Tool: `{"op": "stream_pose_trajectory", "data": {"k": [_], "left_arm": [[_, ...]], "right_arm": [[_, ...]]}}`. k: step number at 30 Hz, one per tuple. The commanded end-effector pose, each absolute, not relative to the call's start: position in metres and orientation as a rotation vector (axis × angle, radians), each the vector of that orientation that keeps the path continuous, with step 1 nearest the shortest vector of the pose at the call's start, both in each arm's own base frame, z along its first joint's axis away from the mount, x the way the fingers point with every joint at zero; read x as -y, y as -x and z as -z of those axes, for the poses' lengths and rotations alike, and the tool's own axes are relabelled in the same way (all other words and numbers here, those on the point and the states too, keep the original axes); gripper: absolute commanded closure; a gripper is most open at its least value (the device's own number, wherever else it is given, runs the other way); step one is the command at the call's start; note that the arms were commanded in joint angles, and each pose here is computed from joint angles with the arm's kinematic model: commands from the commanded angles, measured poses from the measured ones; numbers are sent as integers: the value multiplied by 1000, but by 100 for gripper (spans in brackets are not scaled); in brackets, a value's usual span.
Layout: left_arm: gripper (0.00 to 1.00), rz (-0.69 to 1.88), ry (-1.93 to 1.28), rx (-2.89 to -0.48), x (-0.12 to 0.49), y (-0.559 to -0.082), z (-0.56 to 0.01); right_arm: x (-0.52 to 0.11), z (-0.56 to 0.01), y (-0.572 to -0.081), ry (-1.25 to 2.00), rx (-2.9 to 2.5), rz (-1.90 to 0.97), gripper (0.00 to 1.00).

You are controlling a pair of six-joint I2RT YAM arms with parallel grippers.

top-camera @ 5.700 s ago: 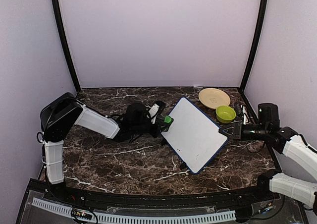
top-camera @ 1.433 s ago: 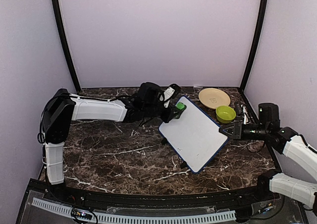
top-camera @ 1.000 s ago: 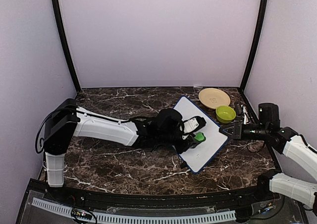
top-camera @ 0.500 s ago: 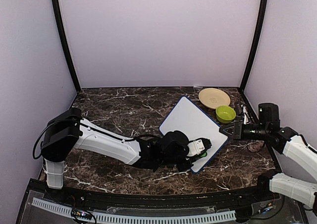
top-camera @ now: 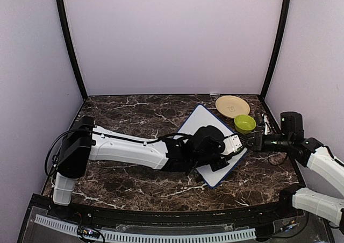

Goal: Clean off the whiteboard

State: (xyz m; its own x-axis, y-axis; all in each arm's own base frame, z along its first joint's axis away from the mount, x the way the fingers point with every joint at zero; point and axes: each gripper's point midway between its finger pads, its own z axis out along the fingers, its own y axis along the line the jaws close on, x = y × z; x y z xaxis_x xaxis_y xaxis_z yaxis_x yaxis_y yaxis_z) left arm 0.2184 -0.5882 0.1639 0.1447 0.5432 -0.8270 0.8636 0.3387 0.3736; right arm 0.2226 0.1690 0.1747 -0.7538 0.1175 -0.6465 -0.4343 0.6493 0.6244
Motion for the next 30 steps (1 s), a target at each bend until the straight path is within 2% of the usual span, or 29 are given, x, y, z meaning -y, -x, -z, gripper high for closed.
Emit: {"op": "stream_pose_trajectory", "data": {"k": [1,10,18,27,30], "left_arm": [[100,350,-1323,-1544,585,-232,-172],[100,480,-1468,-1612,563,-186,-115],[100,473,-1438,-1689,527,-180,-91],[100,545,-1267,-1738,496,-214,-128],[100,574,-1208,-1742,486,-225,-146]], "right_arm": [[-180,-182,-212,326,-2180,-1134,100],[-179,-182,-212,321,-2181,-1130,100],[-179,-181,-213,314,-2187,-1126,100],[-177,-180,-216,294,-2199,-1109,100],[-176,-180,-216,285,-2200,-1104,96]]}}
